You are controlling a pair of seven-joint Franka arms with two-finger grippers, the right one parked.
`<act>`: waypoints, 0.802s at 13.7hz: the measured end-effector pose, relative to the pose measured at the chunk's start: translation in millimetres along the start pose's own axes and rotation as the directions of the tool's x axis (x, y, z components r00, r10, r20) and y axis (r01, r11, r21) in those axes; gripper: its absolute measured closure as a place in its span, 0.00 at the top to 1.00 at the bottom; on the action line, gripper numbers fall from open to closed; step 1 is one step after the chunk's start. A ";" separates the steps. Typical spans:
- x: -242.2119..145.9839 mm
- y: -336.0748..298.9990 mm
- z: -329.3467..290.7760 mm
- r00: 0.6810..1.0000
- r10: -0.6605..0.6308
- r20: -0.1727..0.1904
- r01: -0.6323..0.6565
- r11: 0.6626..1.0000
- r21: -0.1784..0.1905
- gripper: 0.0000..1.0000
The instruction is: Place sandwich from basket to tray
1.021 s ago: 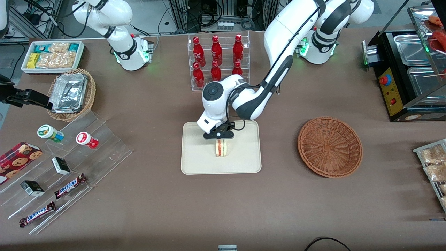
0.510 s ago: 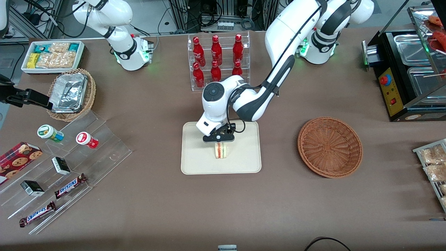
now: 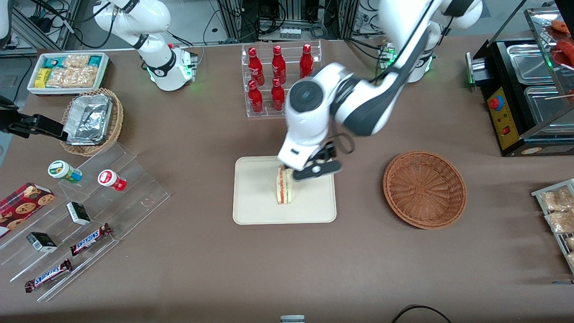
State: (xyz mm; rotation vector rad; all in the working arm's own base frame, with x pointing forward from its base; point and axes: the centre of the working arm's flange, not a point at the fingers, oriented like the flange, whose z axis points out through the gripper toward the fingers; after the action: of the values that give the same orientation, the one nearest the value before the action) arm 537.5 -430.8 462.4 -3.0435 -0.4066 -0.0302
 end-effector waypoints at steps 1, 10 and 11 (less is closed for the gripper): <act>8.1 -25.5 -22.4 1.000 -0.018 0.005 0.018 1.000 0.021 0.99; 79.1 -272.4 -96.9 0.970 0.218 0.111 -0.223 0.974 0.036 0.99; 84.4 -290.1 -98.9 0.962 0.243 0.124 -0.248 0.968 0.027 0.99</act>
State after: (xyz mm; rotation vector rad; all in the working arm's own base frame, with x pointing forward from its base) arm 541.7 -136.8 583.1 -3.0374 -0.0323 0.1732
